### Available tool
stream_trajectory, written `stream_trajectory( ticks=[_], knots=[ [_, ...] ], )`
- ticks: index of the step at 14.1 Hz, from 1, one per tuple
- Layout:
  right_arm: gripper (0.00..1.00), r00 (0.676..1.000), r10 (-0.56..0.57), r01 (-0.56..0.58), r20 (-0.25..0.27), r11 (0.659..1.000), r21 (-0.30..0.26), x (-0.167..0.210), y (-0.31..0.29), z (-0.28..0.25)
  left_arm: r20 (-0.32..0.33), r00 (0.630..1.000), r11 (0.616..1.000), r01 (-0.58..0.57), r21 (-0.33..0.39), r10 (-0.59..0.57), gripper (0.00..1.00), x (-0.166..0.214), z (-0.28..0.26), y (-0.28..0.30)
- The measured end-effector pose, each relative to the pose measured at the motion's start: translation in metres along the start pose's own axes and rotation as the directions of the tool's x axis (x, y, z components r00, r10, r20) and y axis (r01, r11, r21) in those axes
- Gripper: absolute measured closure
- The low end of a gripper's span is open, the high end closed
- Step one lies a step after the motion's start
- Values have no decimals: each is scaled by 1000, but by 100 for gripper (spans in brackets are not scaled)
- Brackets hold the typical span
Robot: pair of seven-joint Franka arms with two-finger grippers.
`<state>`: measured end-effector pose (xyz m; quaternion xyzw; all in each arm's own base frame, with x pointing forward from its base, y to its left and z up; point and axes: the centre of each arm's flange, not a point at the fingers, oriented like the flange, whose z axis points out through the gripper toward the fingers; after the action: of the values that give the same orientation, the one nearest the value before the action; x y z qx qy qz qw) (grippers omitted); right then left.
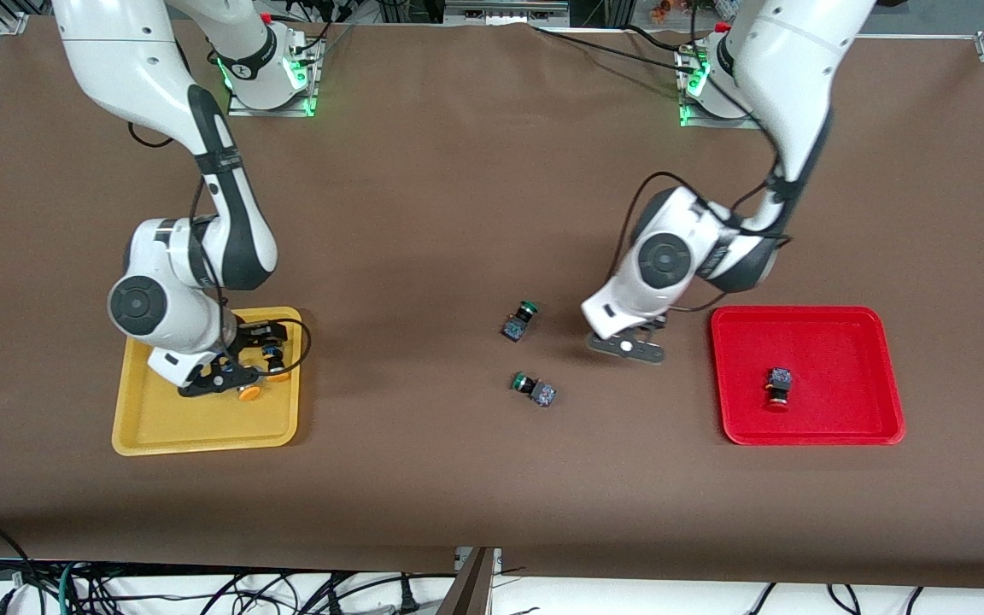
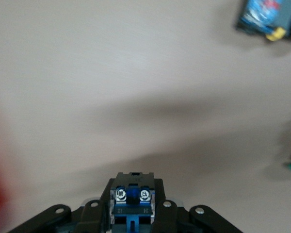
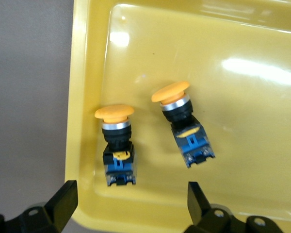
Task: Place red and yellow buttons in trays
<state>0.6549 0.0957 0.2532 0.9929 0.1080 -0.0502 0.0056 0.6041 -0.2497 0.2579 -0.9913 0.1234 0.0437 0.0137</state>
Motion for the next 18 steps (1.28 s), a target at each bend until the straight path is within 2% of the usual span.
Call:
stream_trajectory(
  ticks=[1, 3, 5, 9, 11, 16, 18],
  knots=[
    [0, 1000, -1, 1, -9, 1000, 14, 2, -3, -16, 3, 1000, 1000, -20, 3, 20, 66, 1, -16, -33],
    [0, 998, -8, 10, -59, 999, 35, 6, -18, -62, 1, 999, 999, -52, 1, 52, 66, 2, -29, -98],
    [0, 998, 28, -24, -65, 997, 68, -6, -31, -115, -2, 997, 997, -80, 16, 80, 66, 3, -27, -151],
    [0, 995, 70, -61, -72, 991, 120, -49, -46, -215, 11, 989, 975, -149, 165, 150, 66, 5, -30, -235],
    [0, 995, 64, -56, -75, 992, 111, -69, -43, -247, 36, 985, 957, -172, 233, 168, 66, 2, -15, -266],
    [0, 997, 47, -43, -60, 998, 54, -100, -32, -283, 1, 972, 949, -229, 218, 234, 66, -12, 47, -349],
    [0, 997, 42, -42, -69, 999, 7, -106, -24, -290, -11, 968, 946, -242, 216, 250, 52, -14, 49, -359]
  ],
)
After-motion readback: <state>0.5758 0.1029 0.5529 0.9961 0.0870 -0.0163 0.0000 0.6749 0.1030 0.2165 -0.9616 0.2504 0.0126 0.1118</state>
